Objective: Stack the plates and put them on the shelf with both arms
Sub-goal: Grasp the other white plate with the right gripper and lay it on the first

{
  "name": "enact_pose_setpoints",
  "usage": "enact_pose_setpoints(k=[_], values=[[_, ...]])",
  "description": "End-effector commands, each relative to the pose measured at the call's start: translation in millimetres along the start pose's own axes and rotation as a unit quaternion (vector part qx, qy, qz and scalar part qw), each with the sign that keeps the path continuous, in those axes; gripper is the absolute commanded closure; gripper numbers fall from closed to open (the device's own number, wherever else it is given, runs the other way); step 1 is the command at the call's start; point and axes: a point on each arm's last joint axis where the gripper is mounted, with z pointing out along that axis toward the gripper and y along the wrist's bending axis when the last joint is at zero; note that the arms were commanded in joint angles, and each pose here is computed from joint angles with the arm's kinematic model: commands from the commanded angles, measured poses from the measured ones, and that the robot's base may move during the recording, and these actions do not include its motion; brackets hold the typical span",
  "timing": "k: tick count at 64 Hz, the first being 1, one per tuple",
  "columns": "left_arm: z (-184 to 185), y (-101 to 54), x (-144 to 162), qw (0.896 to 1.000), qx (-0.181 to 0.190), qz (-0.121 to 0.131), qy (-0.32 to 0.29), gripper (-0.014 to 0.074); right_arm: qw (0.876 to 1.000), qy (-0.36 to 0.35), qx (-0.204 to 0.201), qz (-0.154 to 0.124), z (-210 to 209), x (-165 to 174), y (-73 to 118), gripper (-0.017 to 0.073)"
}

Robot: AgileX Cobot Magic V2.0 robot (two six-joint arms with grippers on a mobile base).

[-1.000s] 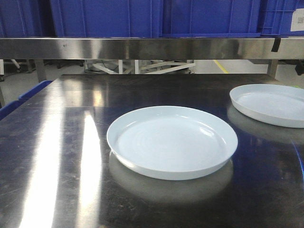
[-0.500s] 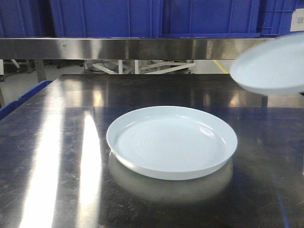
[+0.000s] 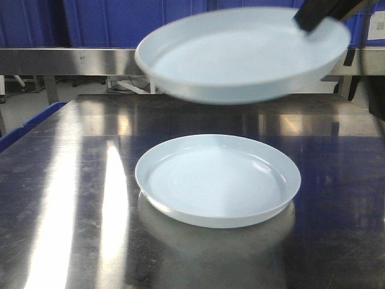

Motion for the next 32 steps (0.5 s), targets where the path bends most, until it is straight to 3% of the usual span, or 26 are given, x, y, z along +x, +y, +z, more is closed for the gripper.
enact_pose_setpoints(k=[1, 18, 32], values=[[-3.6, -4.4, -15.2, 0.999, 0.022, -0.002, -0.045, 0.051, 1.0, -0.02, -0.011, -0.002, 6.4, -9.7, 4.4, 0.0503], [-3.6, -4.4, -15.2, 0.999, 0.022, -0.002, -0.045, 0.051, 0.998, 0.062, -0.005, 0.023, 67.9, -4.1, -14.5, 0.0503], [-3.6, -4.4, -15.2, 0.999, 0.022, -0.002, -0.045, 0.051, 0.996, 0.08, -0.004, 0.029, 81.8, -1.4, -19.0, 0.0503]])
